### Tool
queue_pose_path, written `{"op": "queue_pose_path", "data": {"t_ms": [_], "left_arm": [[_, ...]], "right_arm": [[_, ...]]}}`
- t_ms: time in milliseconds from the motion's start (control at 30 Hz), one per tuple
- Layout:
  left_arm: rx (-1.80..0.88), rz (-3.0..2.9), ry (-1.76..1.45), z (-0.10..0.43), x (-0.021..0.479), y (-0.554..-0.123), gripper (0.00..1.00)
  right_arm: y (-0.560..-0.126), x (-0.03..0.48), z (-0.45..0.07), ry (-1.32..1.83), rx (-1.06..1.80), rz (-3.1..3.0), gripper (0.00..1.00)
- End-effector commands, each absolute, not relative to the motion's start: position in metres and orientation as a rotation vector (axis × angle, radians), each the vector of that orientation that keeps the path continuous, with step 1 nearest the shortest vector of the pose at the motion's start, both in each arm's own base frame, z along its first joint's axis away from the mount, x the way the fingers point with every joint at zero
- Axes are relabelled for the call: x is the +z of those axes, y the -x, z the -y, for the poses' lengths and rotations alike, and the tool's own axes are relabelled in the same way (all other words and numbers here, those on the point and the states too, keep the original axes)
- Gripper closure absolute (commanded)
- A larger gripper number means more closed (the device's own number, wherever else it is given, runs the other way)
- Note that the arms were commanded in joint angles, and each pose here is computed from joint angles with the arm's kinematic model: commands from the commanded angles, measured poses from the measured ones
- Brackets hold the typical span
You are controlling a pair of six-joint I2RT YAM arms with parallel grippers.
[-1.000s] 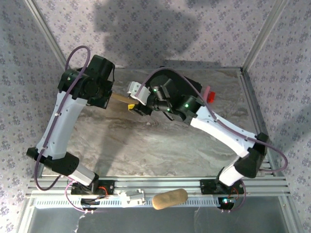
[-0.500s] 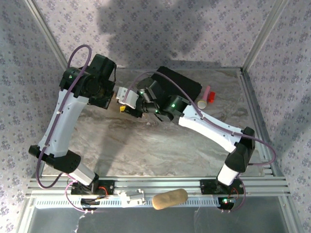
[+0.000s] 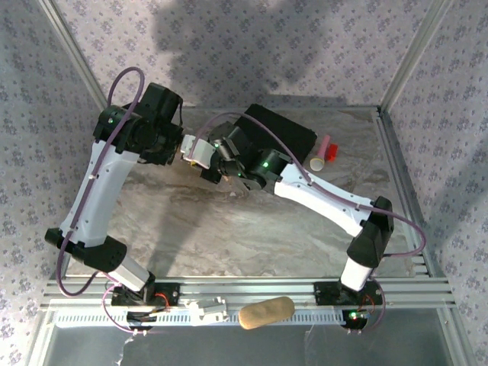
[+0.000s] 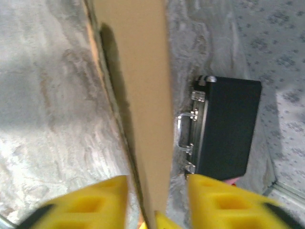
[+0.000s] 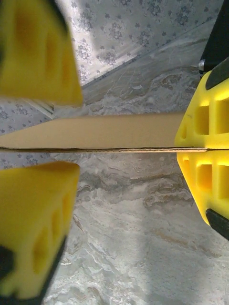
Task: Fold the paper box
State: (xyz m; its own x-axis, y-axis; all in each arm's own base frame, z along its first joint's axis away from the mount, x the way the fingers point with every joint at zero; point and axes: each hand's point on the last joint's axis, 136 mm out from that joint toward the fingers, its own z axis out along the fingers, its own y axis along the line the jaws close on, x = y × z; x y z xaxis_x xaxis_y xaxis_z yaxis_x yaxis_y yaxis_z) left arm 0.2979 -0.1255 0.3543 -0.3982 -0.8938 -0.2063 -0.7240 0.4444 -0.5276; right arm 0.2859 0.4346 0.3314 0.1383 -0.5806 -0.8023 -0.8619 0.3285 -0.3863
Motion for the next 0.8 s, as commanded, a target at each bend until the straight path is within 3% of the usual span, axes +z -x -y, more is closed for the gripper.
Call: {"op": "queue_pose_path", "data": {"t_ms": [0, 33, 100, 367, 600, 767], "left_arm": [[-0.616, -2.102, 1.118, 0.118, 0.411, -0.313, 0.22], [-0.638, -2.062, 1.072, 0.112, 0.425, -0.318, 0.14], [-0.681, -1.993, 1.001, 0.102, 0.449, -0.326, 0.08], [-0.734, -1.841, 0.89, 0.072, 0.5, -0.345, 0.06], [-0.693, -1.934, 0.895, 0.066, 0.473, -0.362, 0.1], [-0.723, -2.047, 0.863, 0.084, 0.437, -0.377, 0.12]], "right_arm": [[-0.289, 0.369, -0.421, 1.247, 0.373, -1.574, 1.0], [-0.292, 0.374, -0.414, 1.213, 0.394, -1.603, 1.0], [-0.295, 0.378, -0.402, 1.157, 0.434, -1.661, 1.0], [-0.289, 0.405, -0.347, 0.905, 0.824, -1.883, 1.0], [-0.262, 0.422, -0.295, 0.665, 1.248, -2.056, 1.0], [-0.255, 0.364, -0.26, 0.615, 1.212, -2.289, 1.0]]}}
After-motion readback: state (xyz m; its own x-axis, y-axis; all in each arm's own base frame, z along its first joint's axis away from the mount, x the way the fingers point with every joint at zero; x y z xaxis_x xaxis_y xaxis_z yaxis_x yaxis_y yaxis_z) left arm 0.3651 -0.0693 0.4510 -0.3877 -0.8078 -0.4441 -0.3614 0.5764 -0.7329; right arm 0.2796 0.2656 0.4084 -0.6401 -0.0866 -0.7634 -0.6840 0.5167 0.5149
